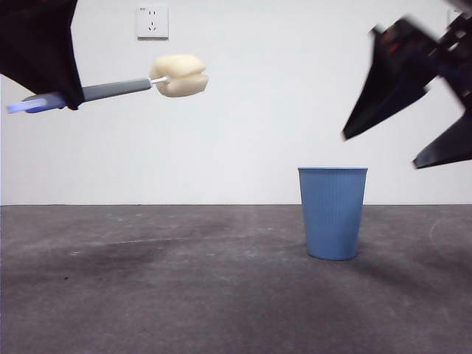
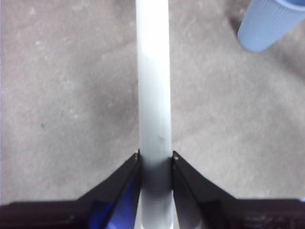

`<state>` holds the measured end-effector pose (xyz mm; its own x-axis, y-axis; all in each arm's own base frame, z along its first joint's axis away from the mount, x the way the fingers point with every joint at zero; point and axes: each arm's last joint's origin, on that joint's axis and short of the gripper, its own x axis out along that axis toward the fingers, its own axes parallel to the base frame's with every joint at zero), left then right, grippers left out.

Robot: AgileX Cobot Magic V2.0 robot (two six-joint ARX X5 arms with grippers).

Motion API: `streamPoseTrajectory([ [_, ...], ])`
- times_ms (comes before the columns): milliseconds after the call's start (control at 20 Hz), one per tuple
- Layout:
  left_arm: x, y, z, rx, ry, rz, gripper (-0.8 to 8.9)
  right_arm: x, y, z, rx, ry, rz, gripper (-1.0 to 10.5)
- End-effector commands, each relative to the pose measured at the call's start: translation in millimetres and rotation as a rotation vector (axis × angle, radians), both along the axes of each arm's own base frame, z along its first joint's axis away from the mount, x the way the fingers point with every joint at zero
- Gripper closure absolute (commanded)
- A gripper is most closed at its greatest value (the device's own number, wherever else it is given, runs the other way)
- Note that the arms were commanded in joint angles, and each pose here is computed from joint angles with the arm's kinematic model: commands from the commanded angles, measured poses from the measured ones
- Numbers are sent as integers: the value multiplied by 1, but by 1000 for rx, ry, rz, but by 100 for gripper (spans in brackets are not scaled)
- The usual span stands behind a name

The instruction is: Pick up the cup brush,pick up the cup,insert the brush into the cup,clean the cup,put the cup brush back,put the cup back to the fixed position on the table

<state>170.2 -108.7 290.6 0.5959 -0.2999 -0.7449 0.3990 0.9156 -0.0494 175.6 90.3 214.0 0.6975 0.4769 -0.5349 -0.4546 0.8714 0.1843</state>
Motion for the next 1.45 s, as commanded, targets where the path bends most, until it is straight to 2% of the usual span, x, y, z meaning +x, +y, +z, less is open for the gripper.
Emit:
streamPoseTrajectory([
  [50,-2,0,-2,25,7,-27,822,6,12,-12,-21,-25,-23,350],
  [200,-4,1,-3,39,28,-28,822,18,22,-22,-65,-70,-79,350],
  [400,-5,2,-4,47,40,-30,822,32,29,-38,-103,-84,-61,350],
  [850,-6,3,-5,59,59,-28,822,62,26,-61,-71,-154,-115,348],
  [1050,-6,3,-5,52,51,-27,822,72,24,-69,-33,-185,-79,348],
  [1350,-5,2,-4,47,42,-27,822,85,27,-87,-15,-254,-80,353],
  [1400,-5,2,-4,46,42,-26,822,86,27,-90,-13,-258,-80,371],
  [1450,-5,2,-4,46,41,-26,822,86,28,-92,-12,-259,-80,450],
])
